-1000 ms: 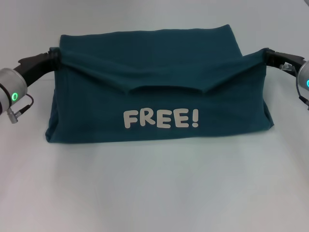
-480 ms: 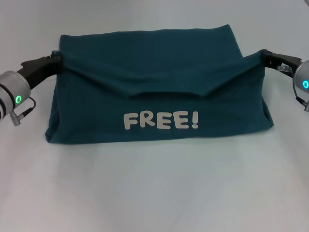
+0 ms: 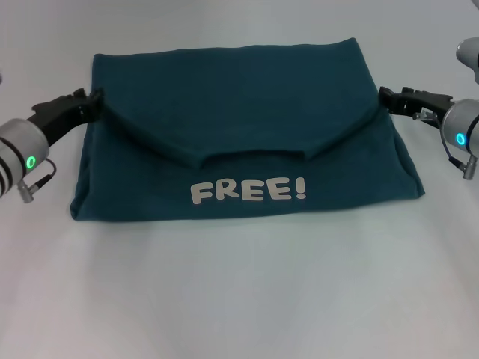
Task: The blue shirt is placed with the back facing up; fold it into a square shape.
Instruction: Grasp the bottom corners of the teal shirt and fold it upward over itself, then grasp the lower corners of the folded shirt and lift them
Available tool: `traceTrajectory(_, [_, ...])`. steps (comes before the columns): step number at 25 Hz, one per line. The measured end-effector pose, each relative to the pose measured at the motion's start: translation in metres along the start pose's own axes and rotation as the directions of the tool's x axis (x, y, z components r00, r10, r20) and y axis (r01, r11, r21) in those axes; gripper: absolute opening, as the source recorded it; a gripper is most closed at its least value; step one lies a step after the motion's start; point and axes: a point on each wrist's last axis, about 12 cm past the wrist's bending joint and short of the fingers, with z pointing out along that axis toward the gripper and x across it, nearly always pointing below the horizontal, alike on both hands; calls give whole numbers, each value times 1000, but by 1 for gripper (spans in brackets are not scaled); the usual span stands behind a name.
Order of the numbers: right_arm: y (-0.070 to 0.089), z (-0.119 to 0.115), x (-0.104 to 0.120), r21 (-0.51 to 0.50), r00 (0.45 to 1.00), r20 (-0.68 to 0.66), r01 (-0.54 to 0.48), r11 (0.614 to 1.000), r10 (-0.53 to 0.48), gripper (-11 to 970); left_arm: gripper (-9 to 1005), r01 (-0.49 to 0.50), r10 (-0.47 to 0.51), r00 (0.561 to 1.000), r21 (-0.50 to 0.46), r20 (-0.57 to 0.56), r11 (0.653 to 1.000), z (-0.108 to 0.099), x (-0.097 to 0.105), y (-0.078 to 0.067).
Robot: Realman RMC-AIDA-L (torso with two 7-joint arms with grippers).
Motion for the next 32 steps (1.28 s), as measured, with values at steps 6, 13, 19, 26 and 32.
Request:
traceTrajectory(6, [-4,-3,0,-15,1000,8,-5,1000,5,563,300,29,-28,999,-44,15,999,-9,2,15])
traceTrajectory(13, [-20,-23,9,-134,998,15,-64,989,67,734,539,100,-99,995,37,-29,994,-34,9,30])
traceTrajectory(19, [-36,-52,18,-247,995,-4,-102,964,104,733,805,115,-107,993,161,-57,980,-68,18,35])
traceTrajectory(26, [-57,-91,23,-346,976,-76,-218,913,204,727,806,97,-77,990,176,-117,979,-93,37,45])
traceTrajectory(32, [-66,-105,20,-386,956,-165,-288,876,241,726,804,28,9,979,177,-204,984,-95,50,44])
